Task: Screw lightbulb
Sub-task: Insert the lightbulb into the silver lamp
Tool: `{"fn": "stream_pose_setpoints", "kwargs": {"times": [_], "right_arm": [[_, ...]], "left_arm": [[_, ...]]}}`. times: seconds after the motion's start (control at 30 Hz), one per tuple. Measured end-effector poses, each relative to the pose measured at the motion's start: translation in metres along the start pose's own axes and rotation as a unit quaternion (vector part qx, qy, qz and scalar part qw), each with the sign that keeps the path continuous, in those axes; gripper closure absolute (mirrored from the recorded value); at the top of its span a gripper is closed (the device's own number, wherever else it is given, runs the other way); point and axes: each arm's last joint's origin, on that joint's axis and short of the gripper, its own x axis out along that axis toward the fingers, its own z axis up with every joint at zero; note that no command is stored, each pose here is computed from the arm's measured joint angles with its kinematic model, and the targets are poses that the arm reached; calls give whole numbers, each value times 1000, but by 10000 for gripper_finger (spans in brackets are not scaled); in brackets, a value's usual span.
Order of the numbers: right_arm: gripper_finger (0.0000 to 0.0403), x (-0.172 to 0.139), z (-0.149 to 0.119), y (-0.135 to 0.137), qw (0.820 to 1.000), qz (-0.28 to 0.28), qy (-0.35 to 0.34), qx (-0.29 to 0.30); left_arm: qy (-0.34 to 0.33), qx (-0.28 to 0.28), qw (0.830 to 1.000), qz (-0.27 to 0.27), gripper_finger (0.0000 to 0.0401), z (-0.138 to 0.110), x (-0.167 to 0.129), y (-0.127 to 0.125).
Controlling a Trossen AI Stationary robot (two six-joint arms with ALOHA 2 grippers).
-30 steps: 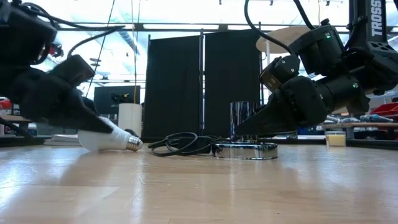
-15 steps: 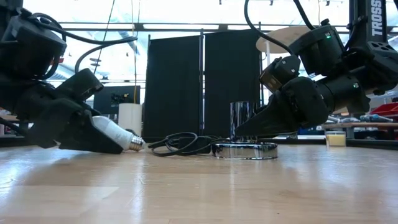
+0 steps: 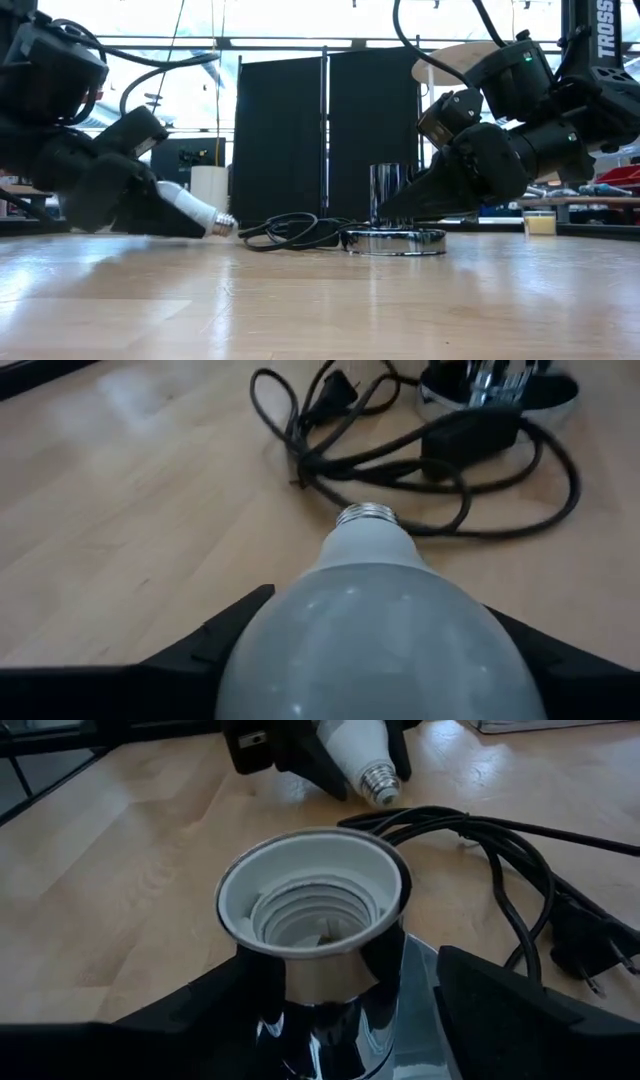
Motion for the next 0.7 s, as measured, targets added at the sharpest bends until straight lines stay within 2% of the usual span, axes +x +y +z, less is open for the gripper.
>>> {"fn": "stream_pose_setpoints", "kwargs": {"times": [0.17,0.43,0.57,0.7], "right_arm": [[98,0,1,0,1000,-1,-3,1],[91,-3,9,1,1000,2,-16,-1],[89,-7,18,2,1000,4,-26,-12],[89,-14,31,3,999,5,-29,-20]], "left_arm": [[-12,-22,1000,-16,133,14,10,-15],[-28,-13,997,-71,149,37,20,-36],[-30,-11,997,-64,143,50,18,-36],[-27,-8,998,-56,144,74,16,-39]]}}
